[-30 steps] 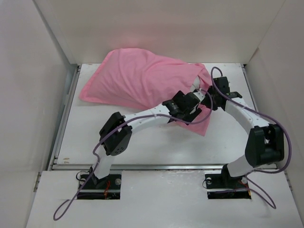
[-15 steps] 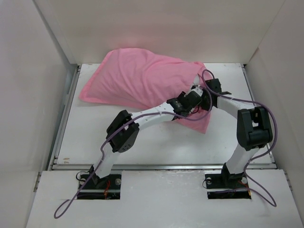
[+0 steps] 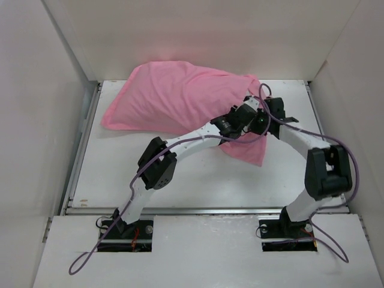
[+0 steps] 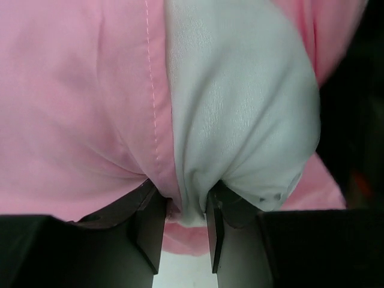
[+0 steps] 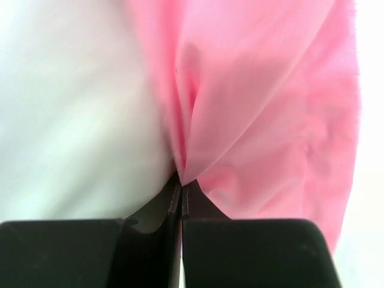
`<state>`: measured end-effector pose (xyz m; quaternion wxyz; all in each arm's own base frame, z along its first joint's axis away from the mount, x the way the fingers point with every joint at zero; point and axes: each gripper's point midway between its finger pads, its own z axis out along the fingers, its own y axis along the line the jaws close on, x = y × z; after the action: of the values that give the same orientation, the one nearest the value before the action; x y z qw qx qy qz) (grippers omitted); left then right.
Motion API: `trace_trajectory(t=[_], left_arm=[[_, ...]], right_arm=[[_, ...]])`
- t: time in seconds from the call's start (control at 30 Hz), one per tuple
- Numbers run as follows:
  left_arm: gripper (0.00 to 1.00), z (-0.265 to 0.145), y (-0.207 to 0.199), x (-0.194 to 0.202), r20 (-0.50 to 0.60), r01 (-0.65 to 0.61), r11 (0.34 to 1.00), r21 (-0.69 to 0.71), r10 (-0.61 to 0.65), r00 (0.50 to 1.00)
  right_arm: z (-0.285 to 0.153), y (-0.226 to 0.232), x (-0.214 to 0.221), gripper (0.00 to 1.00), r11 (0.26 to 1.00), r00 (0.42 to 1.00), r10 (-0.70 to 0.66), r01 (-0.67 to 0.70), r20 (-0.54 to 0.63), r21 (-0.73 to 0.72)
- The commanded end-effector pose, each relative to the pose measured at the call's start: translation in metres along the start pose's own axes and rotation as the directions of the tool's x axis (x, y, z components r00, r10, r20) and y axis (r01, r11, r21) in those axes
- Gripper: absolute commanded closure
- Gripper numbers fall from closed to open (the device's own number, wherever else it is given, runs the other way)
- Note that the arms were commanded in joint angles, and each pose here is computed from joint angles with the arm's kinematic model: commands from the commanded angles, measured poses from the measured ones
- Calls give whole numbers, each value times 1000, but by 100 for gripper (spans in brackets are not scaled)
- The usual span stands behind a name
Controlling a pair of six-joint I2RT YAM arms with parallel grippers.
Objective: Put the pillow into the pillowcase
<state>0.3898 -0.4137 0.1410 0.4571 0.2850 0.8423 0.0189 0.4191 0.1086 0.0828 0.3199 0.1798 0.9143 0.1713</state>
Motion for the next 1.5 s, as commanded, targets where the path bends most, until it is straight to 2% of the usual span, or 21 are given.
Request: trace_trajectory(t=[0.0,0.03,0.13,0.23,0.33,0.37,0.4,0.43,0.47,0.53,0.6,0.63,0.73,0.77,0.8,0.93,1.07,1.13,1.2,1.33,1.47], left_arm=[[73,7,2,-72,201,155,986,58,-164,966],[73,25,-2,-66,189,155,986,68,-165,968],[76,51,-21,-61,170,189,974,122,-208,963],[76,60,-30,-56,149,219,960,175,-246,958],[65,61,-33,-44,105,226,953,201,-251,962],[55,60,-34,-27,70,204,958,202,-222,973],[15,44,-25,-35,76,206,957,204,-225,971],[0,34,-23,-37,76,205,954,219,-226,971],[0,28,-20,-21,42,194,958,212,-208,977],[0,-14,-3,-46,100,199,947,252,-230,968],[0,-37,9,-43,107,201,946,254,-234,966],[0,-63,34,-64,167,227,945,236,-269,949],[0,-96,68,-83,220,259,941,220,-306,926],[0,-100,78,-82,212,266,942,206,-308,927],[0,-107,82,-85,216,267,941,207,-310,926],[0,-128,92,-104,253,273,932,239,-331,909],[0,-129,92,-109,259,262,933,247,-324,910],[12,-121,99,-104,243,293,938,184,-332,911],[14,-119,109,-110,263,324,936,136,-349,899],[26,-109,123,-96,289,329,933,-142,-279,916],[28,-103,117,-92,262,311,937,-160,-264,928]], right_arm=[[-65,32,12,100,981,997,-73,67,-26,-182],[-93,44,10,100,964,995,-100,100,16,-246],[-152,70,32,100,884,981,-195,173,-7,-434],[-190,88,24,100,834,968,-246,234,43,-500],[-212,104,13,100,790,958,-265,282,112,-545],[-212,105,11,100,786,956,-265,289,124,-547],[-210,108,7,100,788,960,-253,276,119,-550],[-203,105,1,100,812,965,-231,262,124,-522],[-198,104,-4,100,825,966,-225,260,130,-502],[-179,93,-6,100,870,973,-211,229,91,-436],[-170,79,-17,92,916,976,-193,216,101,-339],[-168,75,-17,90,925,977,-189,211,99,-315],[-184,76,-28,79,927,969,-184,227,164,-299],[-189,76,-30,72,928,966,-182,231,185,-293],[-191,70,-33,58,938,962,-177,229,207,-261],[-207,65,-34,42,943,954,-162,225,254,-244],[-212,60,-29,40,945,952,-161,224,261,-236],[-214,59,-24,39,944,954,-162,224,250,-241],[-215,59,-21,39,942,955,-163,226,248,-250],[-213,58,-20,38,940,953,-163,228,255,-252],[-209,59,-16,38,935,955,-166,231,245,-270]])
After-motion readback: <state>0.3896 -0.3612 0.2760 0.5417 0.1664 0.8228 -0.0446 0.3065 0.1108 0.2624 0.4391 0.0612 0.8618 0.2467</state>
